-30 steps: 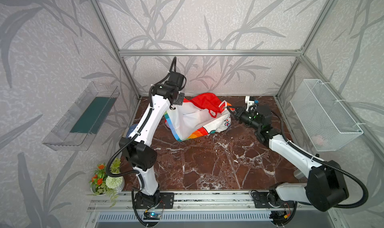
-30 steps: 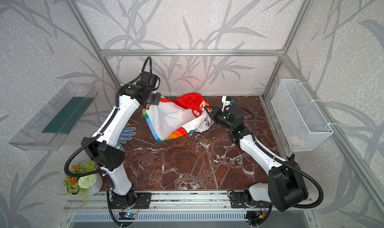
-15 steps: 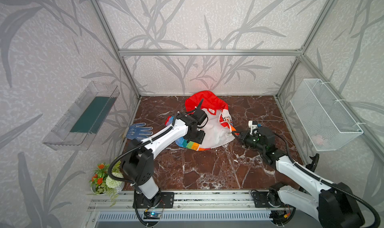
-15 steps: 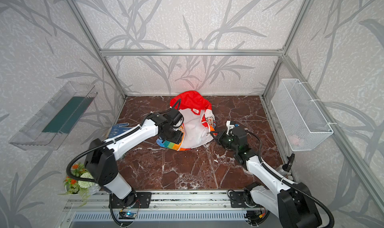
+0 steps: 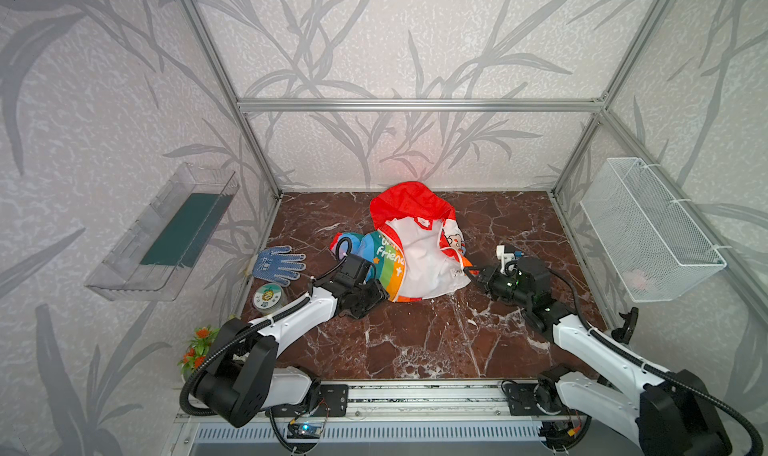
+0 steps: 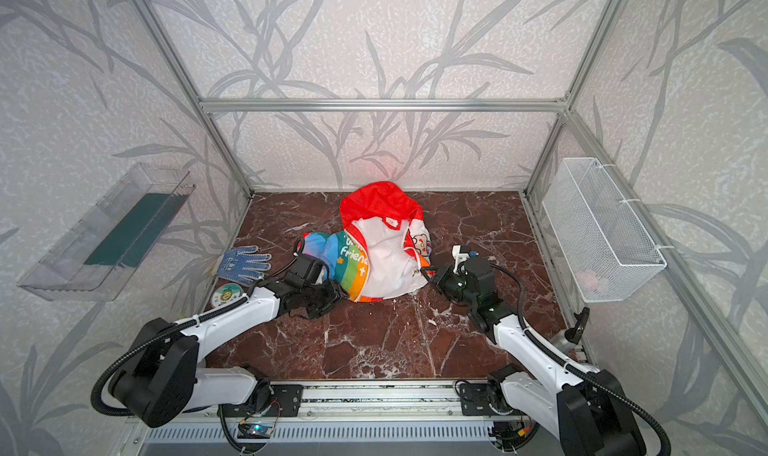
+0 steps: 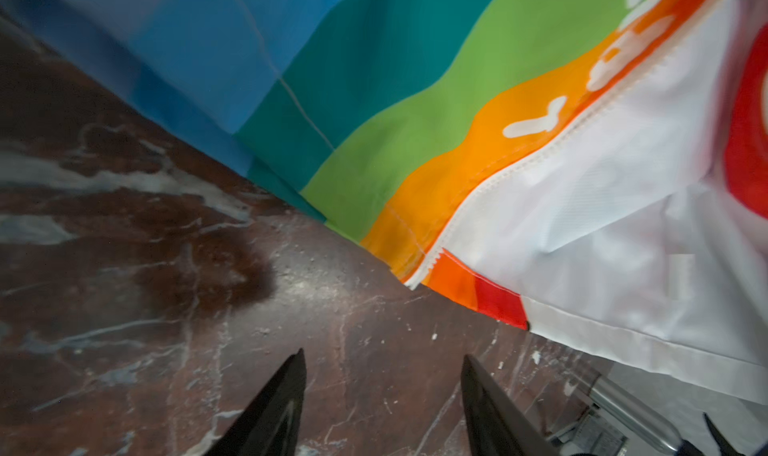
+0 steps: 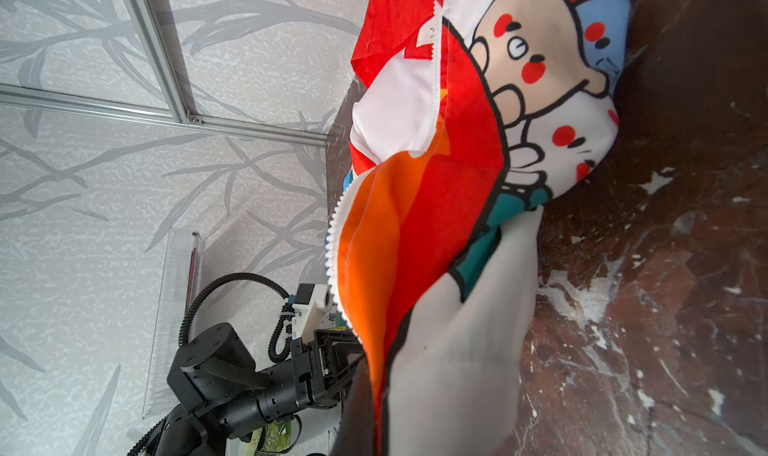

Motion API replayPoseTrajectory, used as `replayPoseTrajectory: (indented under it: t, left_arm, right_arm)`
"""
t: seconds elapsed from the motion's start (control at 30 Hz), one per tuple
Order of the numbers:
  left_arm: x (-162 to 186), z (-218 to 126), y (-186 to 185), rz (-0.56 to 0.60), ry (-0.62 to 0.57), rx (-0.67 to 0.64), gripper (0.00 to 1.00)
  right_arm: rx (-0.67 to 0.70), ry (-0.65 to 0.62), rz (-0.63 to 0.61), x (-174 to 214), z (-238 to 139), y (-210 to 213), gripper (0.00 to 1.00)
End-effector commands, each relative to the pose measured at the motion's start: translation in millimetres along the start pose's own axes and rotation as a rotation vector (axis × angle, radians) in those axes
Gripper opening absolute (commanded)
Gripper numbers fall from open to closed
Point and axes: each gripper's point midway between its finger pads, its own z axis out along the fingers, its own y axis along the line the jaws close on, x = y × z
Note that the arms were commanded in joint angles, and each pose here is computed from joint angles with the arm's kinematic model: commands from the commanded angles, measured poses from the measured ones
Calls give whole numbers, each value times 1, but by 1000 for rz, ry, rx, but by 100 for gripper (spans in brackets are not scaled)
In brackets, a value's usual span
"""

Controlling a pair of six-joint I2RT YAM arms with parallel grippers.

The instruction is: Zip up the jacket

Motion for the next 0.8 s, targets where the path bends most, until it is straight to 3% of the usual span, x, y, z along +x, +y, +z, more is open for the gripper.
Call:
replayPoseTrajectory:
  t: [0.0,0.13,0.53,0.77]
  left_arm:
    - [-10,-3,-24,-120,-37,146,62]
    - [-9,9,-24,-198,-15,197,60]
    - [-14,25,-18,-200,-8,153,42]
    - [-16,26,-15,-181,-15,119,41]
  right_arm:
    - [11,-28,-3,0,-6,-6,0]
    - [15,-37,-6,-1,-9,-4,0]
    - [12,-27,-15,-5,-4,4,0]
    - [6,-16,-13,-5,-1,5,0]
